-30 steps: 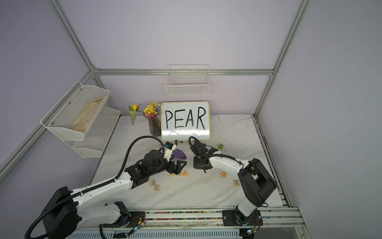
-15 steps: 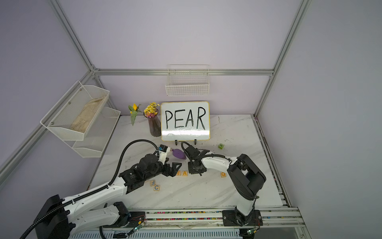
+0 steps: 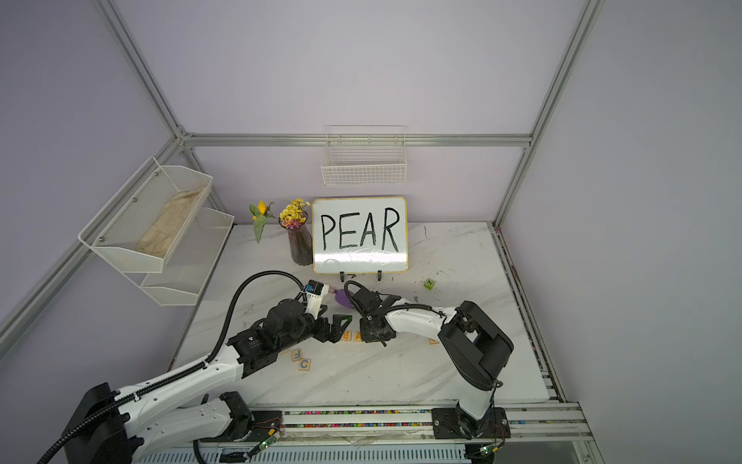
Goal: Spell the uppercase word “pear” with letter blocks
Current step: Place the letter block at the center of the board.
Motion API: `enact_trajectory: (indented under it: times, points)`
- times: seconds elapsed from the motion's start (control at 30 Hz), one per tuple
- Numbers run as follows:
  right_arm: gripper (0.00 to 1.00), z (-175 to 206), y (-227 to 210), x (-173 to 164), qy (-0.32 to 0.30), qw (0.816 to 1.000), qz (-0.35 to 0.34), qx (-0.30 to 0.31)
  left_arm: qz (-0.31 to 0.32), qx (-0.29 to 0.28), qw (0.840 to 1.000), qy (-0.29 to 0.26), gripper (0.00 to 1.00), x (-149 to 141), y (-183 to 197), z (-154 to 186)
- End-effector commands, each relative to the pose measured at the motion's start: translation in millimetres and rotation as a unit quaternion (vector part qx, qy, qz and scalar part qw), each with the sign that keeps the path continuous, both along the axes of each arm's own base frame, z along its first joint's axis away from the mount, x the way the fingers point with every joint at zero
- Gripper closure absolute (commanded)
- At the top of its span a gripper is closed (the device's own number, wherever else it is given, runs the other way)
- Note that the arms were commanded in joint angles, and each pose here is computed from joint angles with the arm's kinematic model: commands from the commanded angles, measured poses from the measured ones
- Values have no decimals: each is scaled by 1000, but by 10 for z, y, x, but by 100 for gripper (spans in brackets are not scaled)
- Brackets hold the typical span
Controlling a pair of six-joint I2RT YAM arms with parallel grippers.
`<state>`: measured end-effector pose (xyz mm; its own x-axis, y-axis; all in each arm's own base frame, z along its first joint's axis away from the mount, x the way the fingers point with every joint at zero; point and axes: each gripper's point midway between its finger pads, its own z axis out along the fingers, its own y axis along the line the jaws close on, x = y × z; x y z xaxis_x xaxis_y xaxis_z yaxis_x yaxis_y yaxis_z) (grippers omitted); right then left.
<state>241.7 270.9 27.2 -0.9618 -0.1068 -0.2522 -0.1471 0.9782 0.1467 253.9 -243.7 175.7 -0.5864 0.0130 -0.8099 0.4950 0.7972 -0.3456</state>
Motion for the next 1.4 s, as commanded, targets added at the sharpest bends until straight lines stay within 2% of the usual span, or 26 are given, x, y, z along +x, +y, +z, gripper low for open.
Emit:
enact_trajectory:
  times: [0.0, 0.63, 1.37]
  points:
    - [67, -68, -44, 0, -5, 1000, -16, -21, 1, 9, 1000, 9, 0, -57, 78, -144]
    - [67, -94, 40, -20, -2, 1000, -8, -30, 4, 7, 1000, 7, 0, -68, 104, -145]
    - [68, -113, -55, -135, 2, 998, -14, -55, 2, 4, 1000, 5, 0, -99, 123, -151]
